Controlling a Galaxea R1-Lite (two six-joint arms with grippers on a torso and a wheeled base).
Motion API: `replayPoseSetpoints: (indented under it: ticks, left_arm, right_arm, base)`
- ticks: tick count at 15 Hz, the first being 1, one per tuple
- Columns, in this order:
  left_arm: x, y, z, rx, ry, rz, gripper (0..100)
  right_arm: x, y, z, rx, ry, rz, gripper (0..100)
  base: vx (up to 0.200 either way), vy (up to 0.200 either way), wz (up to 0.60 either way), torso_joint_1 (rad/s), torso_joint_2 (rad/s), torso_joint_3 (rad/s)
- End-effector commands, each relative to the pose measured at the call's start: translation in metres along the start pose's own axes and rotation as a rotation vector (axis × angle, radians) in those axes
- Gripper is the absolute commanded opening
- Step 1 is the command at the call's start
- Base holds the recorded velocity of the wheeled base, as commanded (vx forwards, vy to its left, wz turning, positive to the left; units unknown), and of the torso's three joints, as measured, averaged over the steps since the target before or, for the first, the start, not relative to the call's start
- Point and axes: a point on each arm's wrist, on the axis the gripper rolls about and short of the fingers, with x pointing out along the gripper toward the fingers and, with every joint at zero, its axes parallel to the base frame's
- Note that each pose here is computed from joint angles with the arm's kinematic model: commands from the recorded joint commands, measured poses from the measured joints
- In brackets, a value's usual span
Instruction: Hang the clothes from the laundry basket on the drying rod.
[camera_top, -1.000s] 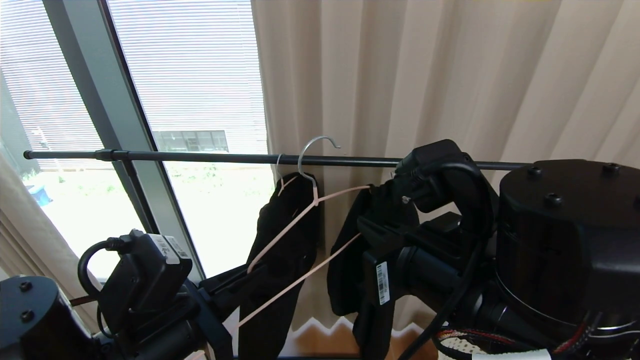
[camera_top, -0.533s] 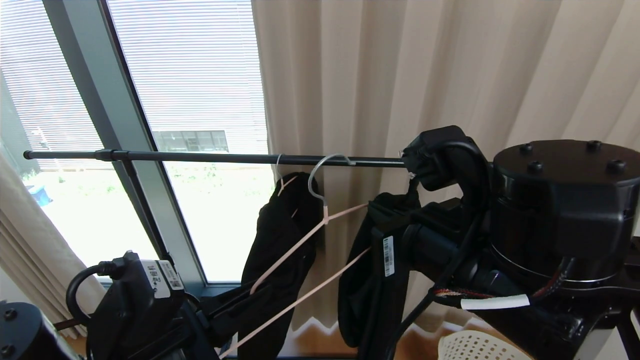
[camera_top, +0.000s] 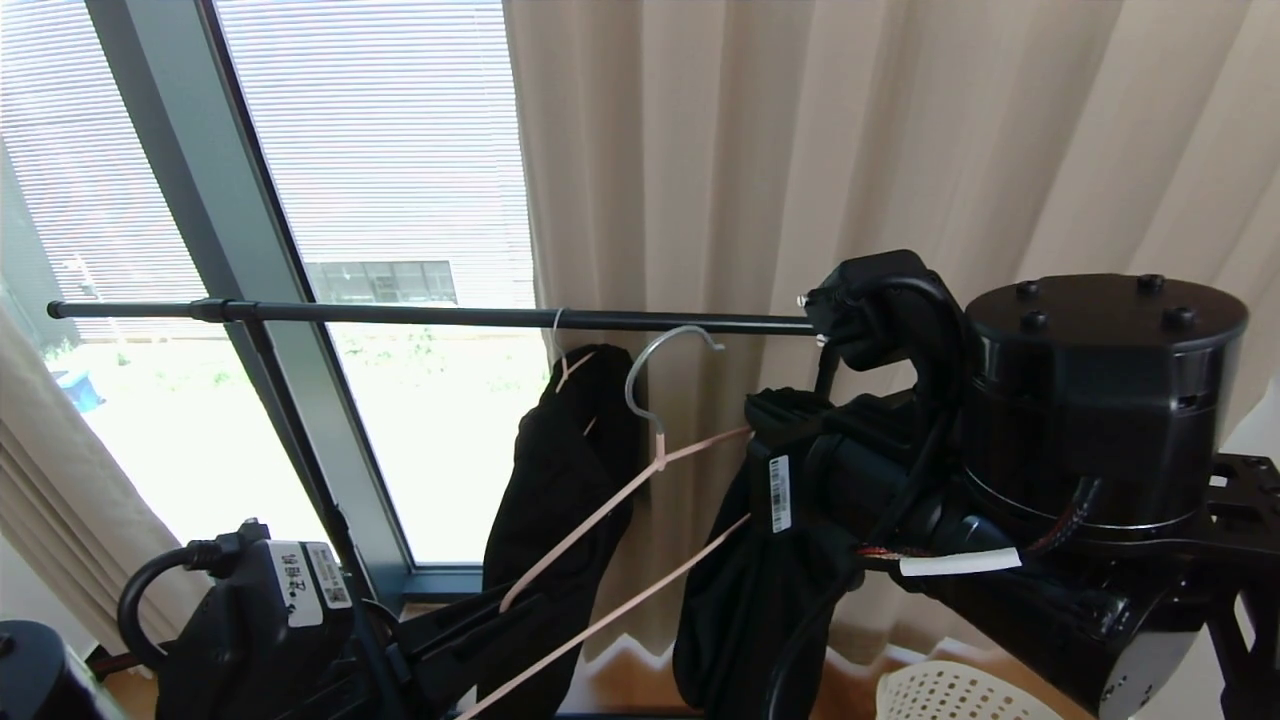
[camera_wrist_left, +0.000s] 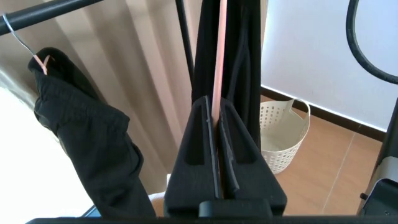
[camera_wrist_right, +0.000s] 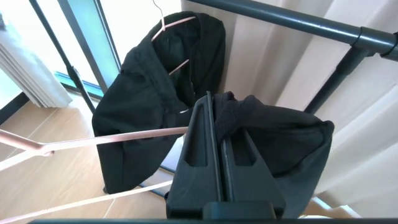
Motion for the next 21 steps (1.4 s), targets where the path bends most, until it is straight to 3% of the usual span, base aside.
replayPoseSetpoints:
  ticks: [1,3,6,9,12,16,21]
  left_arm:
    - [0.000,-0.003,-0.001,0.000,0.004,-0.016,0]
    - [0.001,-0.005,-0.002,0.000,0.013,-0.029,0]
    - [-0.001,-0.008,-0.006,0.000,0.029,-0.047,0]
    - [0.000,-0.008,-0.006,-0.016,0.028,-0.048,0]
    - [-0.003,-0.008,-0.005,-0.036,0.011,-0.121,0]
    - [-0.005,0.006,-0.005,-0.078,0.001,-0.134,0]
    - [-0.004,0.026,-0.003,-0.096,-0.019,-0.100,0]
  right_arm:
    - [-0.003,0.002,-0.001,-0.002,0.000,0.013,0]
    - [-0.015,0.011,-0.001,-0.009,-0.004,0.068,0]
    - [-0.021,0.008,0.000,-0.005,-0.007,0.092,0]
    - [-0.029,-0.008,0.004,0.006,0.001,0.212,0]
    - [-0.017,-0.030,0.009,0.016,0.009,0.231,0]
    - [-0.010,-0.067,0.018,-0.067,-0.006,0.331,0]
    - [-0.010,-0.077,0.017,-0.162,0.013,0.348,0]
  base:
    - [0.000,0.000,0.00,0.000,0.00,0.000]
    - [0.000,0.000,0.00,0.000,0.00,0.000]
    - [0.000,0.000,0.00,0.000,0.00,0.000]
    - [0.000,0.000,0.00,0.000,0.00,0.000]
    - [0.000,0.000,0.00,0.000,0.00,0.000]
    - [0.000,0.000,0.00,0.000,0.00,0.000]
    - [0.000,0.000,0.00,0.000,0.00,0.000]
